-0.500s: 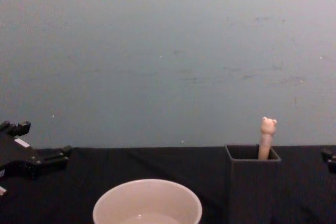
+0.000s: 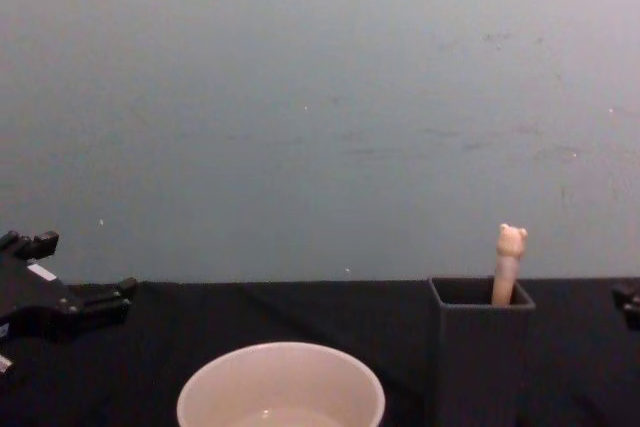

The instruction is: Pick up the stirring spoon with one hand, stir inside the cup, then place it back in its original position.

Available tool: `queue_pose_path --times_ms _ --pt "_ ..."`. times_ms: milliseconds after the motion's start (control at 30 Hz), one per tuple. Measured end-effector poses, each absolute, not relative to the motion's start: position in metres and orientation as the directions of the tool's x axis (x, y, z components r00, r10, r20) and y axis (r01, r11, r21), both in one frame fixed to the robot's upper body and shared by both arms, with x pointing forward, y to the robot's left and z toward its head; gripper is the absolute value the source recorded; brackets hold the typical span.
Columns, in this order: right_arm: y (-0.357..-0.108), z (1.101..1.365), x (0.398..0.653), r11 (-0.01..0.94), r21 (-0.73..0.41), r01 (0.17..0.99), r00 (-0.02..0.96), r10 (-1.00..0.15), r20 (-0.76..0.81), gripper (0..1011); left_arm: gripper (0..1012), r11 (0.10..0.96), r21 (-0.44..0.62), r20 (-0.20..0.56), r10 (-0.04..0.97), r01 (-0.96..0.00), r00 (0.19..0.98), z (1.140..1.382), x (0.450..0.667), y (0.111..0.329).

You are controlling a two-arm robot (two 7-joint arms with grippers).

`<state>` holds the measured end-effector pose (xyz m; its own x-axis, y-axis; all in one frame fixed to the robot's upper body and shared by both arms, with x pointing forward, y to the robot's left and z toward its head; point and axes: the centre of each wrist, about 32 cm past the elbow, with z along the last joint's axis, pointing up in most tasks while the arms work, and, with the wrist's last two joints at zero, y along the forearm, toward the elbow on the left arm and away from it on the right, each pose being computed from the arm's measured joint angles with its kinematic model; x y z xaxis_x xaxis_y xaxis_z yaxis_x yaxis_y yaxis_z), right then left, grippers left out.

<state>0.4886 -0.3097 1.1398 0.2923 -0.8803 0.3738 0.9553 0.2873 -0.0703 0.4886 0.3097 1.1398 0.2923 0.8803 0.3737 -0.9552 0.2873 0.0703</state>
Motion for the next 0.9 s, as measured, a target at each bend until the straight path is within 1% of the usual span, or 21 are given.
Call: queue_pose_path --times_ms 900 --pt "-0.3097 1.1398 0.4886 0.287 -0.07 0.955 0.292 -0.88 0.374 1002 1001 0.287 0.07 0.374 0.88 -0.955 0.292 1.1398 0.4886 0.3097"
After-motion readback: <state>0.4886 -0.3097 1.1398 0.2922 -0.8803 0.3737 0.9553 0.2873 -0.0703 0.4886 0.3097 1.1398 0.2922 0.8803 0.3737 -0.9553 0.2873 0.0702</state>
